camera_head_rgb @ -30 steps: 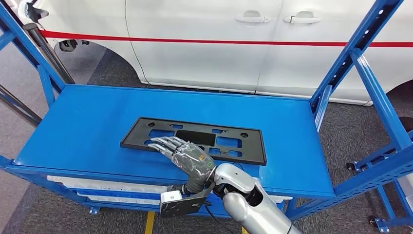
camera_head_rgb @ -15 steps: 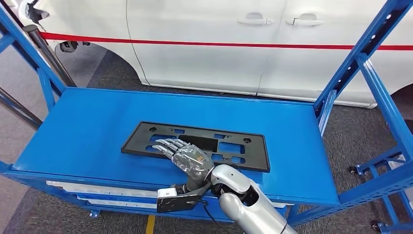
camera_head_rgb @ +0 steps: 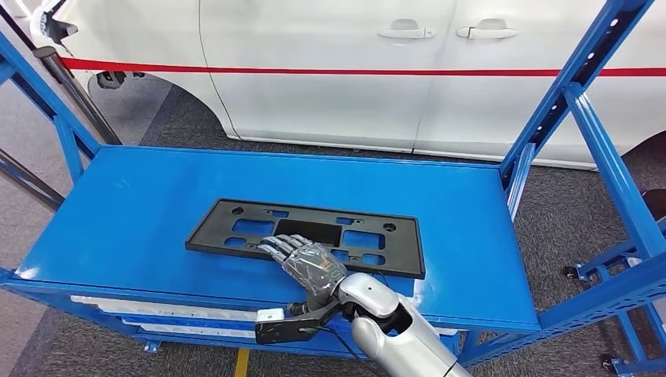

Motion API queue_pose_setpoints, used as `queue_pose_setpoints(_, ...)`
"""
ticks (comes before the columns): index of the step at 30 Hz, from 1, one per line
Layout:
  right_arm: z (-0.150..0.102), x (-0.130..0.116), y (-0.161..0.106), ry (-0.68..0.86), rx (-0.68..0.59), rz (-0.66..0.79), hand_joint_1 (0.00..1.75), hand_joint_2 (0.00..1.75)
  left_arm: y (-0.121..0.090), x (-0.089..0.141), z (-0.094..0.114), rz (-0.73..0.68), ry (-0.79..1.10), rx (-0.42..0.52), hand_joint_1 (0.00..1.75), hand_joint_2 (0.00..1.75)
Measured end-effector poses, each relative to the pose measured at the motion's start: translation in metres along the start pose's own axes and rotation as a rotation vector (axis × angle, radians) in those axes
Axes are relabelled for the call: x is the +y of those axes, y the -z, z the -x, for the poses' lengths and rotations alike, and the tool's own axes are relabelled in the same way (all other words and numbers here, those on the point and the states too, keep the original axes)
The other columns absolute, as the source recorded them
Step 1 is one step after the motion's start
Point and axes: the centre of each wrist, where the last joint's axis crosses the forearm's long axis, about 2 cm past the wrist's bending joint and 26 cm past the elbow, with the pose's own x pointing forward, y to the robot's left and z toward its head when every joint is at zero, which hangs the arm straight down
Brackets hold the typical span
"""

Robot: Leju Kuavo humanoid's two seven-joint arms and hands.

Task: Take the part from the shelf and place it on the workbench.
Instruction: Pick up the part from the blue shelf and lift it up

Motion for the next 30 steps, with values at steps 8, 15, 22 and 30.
queue_pose_setpoints(8, 0.004, 0.014, -0.006, -0.258, 0.143, 0.086, 0.00, 1.75, -0.001, -0.010, -0.003, 0.033, -0.023, -0.030, 0.00, 0.00)
queue_pose_setpoints(15, 0.008, 0.016, -0.009, -0.289, 0.191, 0.119, 0.00, 1.75, -0.001, -0.014, -0.005, 0.043, -0.036, -0.041, 0.00, 0.00)
queue_pose_setpoints(22, 0.016, 0.021, -0.021, -0.391, 0.288, 0.208, 0.00, 1.75, -0.002, -0.018, -0.005, 0.052, -0.018, -0.052, 0.00, 0.00)
queue_pose_setpoints(30, 0.030, 0.020, -0.031, -0.382, 0.377, 0.237, 0.14, 1.75, -0.002, -0.021, -0.005, 0.056, -0.020, -0.058, 0.00, 0.00)
